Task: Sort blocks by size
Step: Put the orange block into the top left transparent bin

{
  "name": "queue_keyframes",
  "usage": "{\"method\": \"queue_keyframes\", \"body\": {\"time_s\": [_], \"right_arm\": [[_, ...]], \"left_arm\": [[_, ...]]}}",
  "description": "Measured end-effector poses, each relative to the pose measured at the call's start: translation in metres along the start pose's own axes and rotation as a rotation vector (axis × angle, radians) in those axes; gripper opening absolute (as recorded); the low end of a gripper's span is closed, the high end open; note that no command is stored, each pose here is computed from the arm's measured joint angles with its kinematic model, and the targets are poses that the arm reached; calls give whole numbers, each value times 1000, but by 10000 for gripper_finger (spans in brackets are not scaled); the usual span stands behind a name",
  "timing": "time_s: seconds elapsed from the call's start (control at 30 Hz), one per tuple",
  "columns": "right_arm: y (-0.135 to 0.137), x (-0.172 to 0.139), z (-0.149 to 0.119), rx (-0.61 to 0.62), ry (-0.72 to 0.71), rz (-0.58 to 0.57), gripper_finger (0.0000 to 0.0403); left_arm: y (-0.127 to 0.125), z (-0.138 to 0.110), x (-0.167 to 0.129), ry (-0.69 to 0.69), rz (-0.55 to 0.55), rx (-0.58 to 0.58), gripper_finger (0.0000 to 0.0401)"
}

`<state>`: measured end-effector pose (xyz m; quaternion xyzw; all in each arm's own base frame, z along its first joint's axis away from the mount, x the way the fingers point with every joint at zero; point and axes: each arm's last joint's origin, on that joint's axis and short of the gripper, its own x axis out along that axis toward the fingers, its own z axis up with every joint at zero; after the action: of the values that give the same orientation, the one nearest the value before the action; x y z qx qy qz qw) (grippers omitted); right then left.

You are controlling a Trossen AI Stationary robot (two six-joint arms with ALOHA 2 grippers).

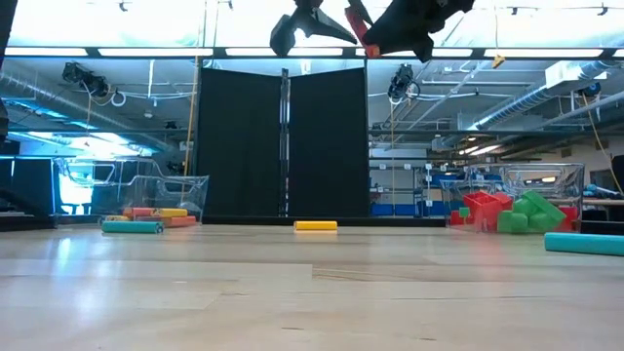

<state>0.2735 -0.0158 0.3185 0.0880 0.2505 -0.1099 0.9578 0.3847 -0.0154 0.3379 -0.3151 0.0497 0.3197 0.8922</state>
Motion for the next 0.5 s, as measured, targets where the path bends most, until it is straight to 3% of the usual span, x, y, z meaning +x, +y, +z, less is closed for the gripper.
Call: {"method": "queue_keyframes", "body": {"time_s": [0.17, 0.5], "right_arm": [[-5, 1, 2, 10, -5, -1, 119], [-4, 0, 2, 12, -3, 29, 134]], "left_arm": [[1, 2, 1, -11, 5, 21, 80], [1, 3, 2, -20, 4, 111, 66]]}}
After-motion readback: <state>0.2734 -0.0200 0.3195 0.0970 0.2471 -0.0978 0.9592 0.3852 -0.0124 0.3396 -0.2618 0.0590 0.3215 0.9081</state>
